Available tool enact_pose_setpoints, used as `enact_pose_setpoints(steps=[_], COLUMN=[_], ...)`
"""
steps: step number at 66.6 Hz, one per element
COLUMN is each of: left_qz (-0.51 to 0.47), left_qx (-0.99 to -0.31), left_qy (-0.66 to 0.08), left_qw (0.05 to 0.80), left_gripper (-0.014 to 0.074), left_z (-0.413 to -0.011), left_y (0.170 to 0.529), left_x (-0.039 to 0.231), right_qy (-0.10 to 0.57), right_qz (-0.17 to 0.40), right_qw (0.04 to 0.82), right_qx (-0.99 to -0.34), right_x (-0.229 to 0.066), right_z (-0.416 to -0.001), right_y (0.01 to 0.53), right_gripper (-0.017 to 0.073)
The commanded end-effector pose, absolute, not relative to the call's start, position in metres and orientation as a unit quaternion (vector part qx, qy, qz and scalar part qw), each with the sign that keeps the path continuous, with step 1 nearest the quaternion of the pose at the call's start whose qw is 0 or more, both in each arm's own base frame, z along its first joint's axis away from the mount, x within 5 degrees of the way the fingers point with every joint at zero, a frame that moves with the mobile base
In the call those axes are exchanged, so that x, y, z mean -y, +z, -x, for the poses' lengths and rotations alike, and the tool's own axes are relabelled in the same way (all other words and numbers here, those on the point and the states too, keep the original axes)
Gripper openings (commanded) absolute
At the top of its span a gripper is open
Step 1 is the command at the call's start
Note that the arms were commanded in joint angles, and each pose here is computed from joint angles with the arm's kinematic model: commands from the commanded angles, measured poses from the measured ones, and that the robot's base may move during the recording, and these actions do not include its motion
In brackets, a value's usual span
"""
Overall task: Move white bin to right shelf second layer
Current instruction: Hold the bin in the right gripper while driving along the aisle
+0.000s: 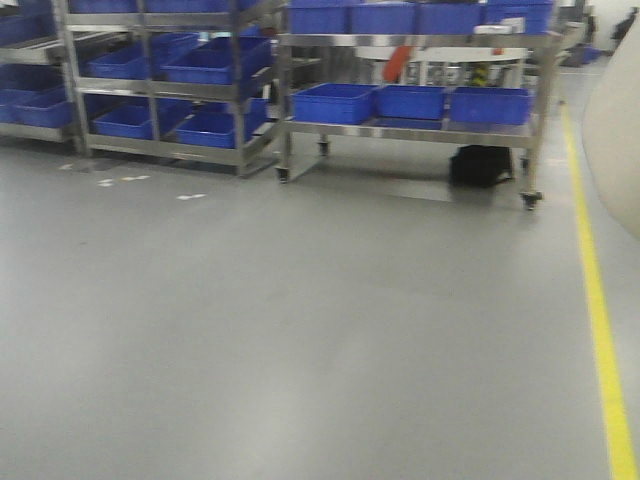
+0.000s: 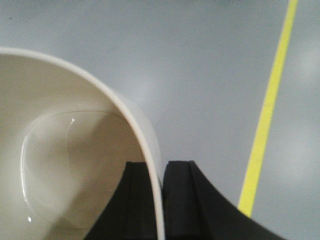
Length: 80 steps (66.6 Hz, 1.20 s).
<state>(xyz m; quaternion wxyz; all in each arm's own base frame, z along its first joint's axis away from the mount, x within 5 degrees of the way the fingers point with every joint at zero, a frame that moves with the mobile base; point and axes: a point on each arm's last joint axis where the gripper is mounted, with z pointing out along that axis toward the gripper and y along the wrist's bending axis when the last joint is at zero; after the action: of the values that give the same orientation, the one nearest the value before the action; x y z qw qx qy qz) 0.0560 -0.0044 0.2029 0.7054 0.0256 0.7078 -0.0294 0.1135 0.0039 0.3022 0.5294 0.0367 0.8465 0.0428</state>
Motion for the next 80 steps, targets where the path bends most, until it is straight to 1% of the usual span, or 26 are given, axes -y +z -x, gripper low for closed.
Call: enact_pose_setpoints(steps=[1,80], left_qz=[-0.022,-0.022], left_qx=[-0.686,-0.686], left_qy=[-0.035,-0.035], left_qw=[0.726,0.726], left_gripper=[0.0085,0.0085], left_z=[-0.0562,-0.0562], left_y=[0.1986,0.1986], left_x=[0.0045,0.0045], right_qy=[0.048,0.048], right_qz=[-0.036,-0.036], right_qw=[0.584,0.584], right_qx=[-0.809,-0.810], right_x=[-0.0041,-0.0041], right_z=[-0.1165,-0.1165], right_y=[0.3209,0.3208], right_gripper=[0.0068,0.0068])
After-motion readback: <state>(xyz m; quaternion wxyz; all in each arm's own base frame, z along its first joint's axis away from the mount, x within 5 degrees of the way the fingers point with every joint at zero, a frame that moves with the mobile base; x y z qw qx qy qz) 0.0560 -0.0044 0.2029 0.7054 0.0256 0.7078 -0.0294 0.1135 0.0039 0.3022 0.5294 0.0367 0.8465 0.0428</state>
